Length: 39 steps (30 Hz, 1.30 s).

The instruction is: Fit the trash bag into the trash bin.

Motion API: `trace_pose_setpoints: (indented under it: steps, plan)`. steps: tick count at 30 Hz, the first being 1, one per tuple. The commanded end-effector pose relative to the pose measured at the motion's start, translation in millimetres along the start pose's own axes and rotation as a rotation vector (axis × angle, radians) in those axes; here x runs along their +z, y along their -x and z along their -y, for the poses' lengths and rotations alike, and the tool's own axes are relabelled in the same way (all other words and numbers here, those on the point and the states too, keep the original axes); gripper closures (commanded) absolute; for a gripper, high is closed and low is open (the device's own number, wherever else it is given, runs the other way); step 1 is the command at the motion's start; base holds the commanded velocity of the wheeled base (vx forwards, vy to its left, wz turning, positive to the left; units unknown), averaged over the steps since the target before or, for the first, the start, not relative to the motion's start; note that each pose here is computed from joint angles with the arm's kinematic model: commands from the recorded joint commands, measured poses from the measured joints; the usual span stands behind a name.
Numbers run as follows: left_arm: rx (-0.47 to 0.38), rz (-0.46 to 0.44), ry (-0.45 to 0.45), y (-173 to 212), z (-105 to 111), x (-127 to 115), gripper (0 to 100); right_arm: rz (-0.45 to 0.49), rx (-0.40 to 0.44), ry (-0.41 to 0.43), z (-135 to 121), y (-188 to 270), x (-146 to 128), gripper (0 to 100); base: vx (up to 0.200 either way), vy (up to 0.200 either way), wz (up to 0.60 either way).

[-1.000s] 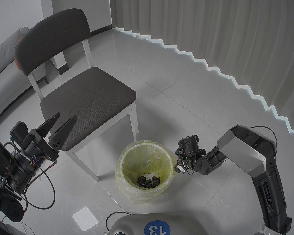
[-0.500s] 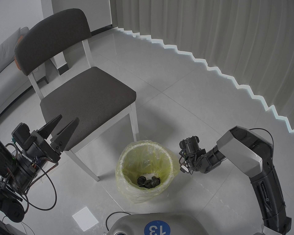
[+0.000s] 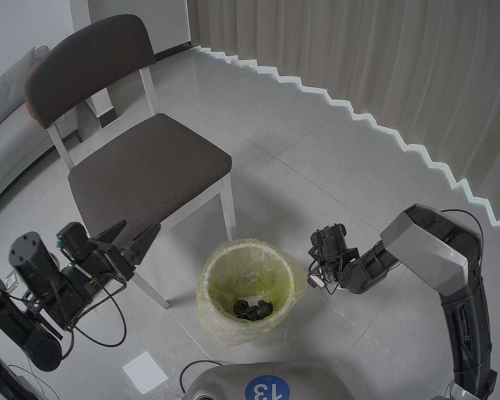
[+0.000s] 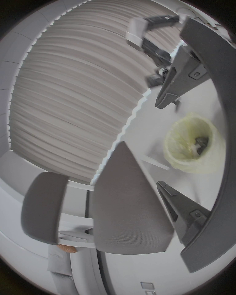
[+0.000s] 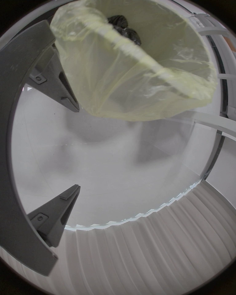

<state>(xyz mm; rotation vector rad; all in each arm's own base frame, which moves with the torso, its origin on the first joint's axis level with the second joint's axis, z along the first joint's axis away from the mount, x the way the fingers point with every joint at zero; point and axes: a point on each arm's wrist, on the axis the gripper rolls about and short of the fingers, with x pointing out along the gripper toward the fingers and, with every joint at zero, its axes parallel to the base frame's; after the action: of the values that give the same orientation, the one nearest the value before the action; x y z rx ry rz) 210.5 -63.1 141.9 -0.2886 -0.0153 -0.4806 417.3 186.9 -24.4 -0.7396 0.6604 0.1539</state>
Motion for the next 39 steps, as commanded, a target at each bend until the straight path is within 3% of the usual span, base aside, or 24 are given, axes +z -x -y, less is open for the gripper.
trace_pose_setpoints:
  steps: [1,7,8,12,19,27,39]
  plan:
    - [0.091,-0.202,0.019,-32.0,-14.2,-54.4,0,0.109,-0.027,-0.044,26.4,60.2,15.4,0,0.000,0.000,0.00]
    - [0.131,-0.400,-0.056,-29.6,-23.9,-86.7,0,0.175,-0.046,-0.082,27.9,76.4,11.7,0,0.000,0.000,0.00]
    - [0.160,-0.466,-0.062,-26.4,-27.0,-99.0,0,0.213,-0.058,-0.101,23.0,80.6,9.1,0,0.000,0.000,0.00]
    - [0.224,-0.534,-0.080,-25.0,-34.0,-116.8,0,0.342,-0.084,-0.114,15.8,101.9,4.3,0,0.000,0.000,0.00]
    - [0.220,-0.669,-0.175,-24.9,-45.2,-148.6,0,0.373,-0.101,-0.108,26.0,126.6,-7.6,0,0.000,0.000,0.00]
    - [0.264,-0.705,-0.278,-47.1,-67.4,-175.2,0,0.401,-0.120,-0.126,41.2,143.5,-5.6,0,0.000,0.000,0.00]
    - [0.274,-0.710,-0.273,-90.6,-83.6,-173.7,0,0.402,-0.132,-0.080,55.7,163.3,1.7,0,0.000,0.000,0.00]
